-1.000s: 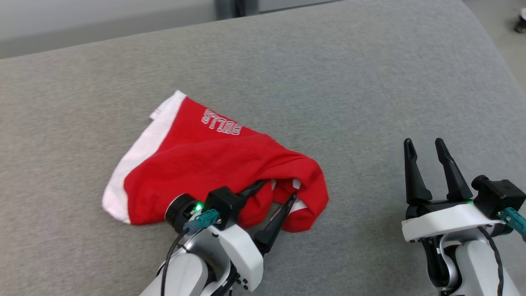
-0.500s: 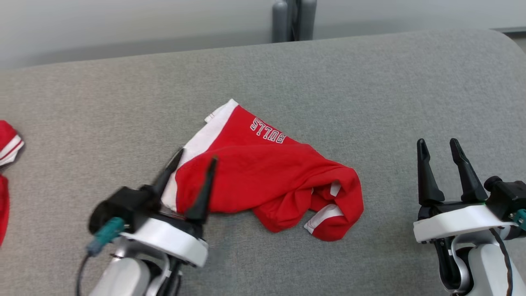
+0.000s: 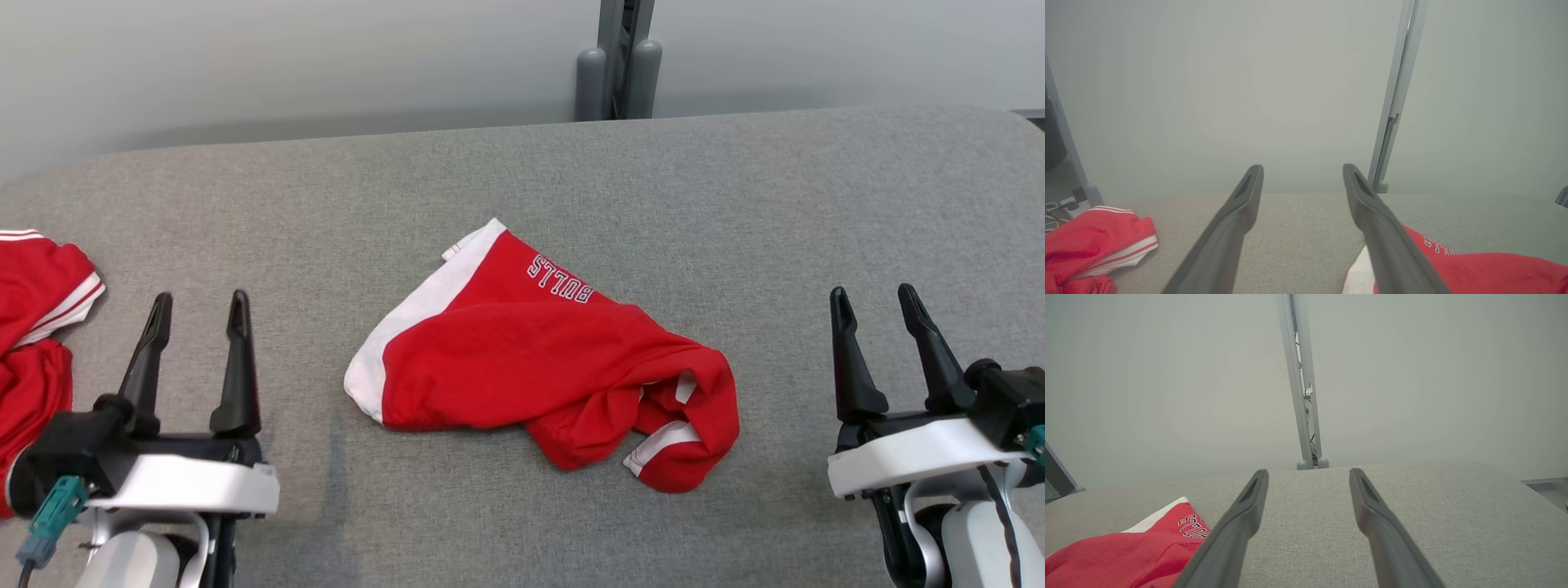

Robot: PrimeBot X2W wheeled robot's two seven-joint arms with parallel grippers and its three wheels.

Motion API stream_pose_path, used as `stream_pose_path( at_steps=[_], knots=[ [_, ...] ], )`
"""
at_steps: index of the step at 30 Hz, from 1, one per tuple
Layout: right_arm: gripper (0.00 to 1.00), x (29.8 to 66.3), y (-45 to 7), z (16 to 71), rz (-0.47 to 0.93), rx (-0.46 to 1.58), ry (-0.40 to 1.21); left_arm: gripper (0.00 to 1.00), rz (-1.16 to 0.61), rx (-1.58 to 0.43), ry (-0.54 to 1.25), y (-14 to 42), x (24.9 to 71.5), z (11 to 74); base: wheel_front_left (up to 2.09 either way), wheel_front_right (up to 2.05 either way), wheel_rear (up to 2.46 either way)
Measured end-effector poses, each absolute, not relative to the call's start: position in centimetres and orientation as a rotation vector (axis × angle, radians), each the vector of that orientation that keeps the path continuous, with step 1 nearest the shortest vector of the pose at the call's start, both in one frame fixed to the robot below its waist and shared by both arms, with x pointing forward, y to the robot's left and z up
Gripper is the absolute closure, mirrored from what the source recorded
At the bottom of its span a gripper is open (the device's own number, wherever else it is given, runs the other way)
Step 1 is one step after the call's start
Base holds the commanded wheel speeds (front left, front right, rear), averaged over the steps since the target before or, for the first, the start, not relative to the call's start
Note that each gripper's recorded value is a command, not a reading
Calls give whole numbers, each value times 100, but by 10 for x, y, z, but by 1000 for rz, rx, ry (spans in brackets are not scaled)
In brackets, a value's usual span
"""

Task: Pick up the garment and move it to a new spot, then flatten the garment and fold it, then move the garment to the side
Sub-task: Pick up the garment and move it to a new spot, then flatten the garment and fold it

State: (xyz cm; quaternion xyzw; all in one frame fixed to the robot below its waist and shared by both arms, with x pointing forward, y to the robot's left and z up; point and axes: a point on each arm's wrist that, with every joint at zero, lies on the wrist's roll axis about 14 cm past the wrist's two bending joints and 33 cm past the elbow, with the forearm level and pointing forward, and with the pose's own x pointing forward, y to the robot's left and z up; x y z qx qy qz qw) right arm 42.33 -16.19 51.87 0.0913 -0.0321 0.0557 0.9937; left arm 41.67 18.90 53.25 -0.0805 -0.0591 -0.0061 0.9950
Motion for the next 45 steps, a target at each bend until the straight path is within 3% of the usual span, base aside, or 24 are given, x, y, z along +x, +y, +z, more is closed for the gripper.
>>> stream_pose_path(
  at_steps=[24,45],
  knots=[
    [0,374,-164,531,115,148,-43,0,-26,-78,-87,189,360,536,0,0,0],
    [0,358,-168,537,105,161,-47,0,-35,-80,-43,184,352,529,0,0,0]
  ],
)
